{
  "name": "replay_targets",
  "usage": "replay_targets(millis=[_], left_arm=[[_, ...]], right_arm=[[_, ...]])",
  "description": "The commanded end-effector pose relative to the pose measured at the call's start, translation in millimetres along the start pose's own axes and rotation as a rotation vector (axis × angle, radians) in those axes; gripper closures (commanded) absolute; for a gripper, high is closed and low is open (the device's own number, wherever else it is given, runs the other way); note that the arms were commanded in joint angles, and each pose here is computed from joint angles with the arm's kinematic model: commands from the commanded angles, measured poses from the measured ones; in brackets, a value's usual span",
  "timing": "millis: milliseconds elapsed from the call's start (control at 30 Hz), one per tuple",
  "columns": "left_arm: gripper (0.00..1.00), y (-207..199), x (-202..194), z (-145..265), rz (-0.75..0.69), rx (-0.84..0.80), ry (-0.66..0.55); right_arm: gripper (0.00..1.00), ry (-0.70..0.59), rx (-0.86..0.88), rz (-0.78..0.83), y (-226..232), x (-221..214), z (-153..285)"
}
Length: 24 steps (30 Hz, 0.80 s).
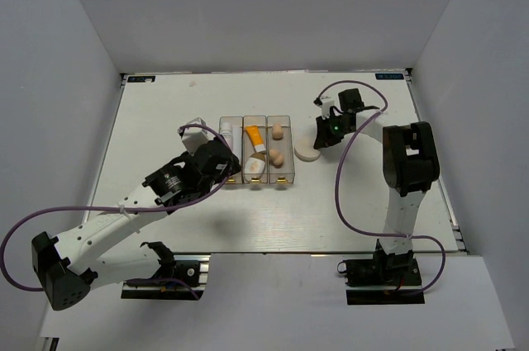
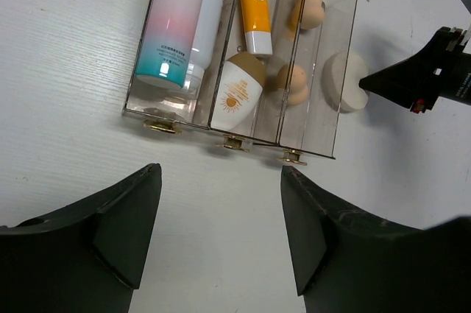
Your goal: Organize the makeup
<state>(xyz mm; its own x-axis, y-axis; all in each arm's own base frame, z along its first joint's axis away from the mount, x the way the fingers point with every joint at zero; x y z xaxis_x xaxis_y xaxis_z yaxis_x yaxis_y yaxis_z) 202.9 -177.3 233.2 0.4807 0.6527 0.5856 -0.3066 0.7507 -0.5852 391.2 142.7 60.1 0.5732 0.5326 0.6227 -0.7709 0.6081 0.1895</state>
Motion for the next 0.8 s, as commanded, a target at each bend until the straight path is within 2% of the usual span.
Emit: replay_targets(millis=[0,267,433,567,767], left_arm=[[0.24,-7.0,10.8,8.7,0.024,-0.020,-0.029],[0.24,-4.5,10.0,8.4,0.031,-0.022,-0.031],[0.24,-5.5,8.8,7.1,0.025,-0.022,-0.026],[0.24,-6.2,6.8,5.7,0.023,-0.024,-0.018],[0.24,-7.1,7.7,5.7,0.021,-0.025,-0.022]], right_arm=[[1.00,-0.036,0.013,0.011,-0.4,11.5,13.3],[1.00,-0.226,-0.060,0.202,6.6,76.4,77.5],[1.00,-0.290,-0.085,0.263,18.0,100.3,98.5],[1.00,-0.308,-0.091,0.316,34.0,113.8,102.0],[1.00,-0.248,-0.071,0.359,53.9,117.5,80.3]])
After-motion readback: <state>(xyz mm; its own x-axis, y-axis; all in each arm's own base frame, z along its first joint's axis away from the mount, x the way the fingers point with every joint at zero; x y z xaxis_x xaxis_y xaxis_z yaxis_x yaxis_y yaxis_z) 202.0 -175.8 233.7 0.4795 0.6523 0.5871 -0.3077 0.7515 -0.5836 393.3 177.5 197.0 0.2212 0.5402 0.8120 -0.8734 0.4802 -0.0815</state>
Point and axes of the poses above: each gripper's point midway between its finger pads, its own z axis back along the fingers, its own y axis along the line the jaws close on, x = y × z, the point moved 5 cm from there along z, back along the fingers, and after that the axes turned 14 degrees about z, right-handed, at the moved point
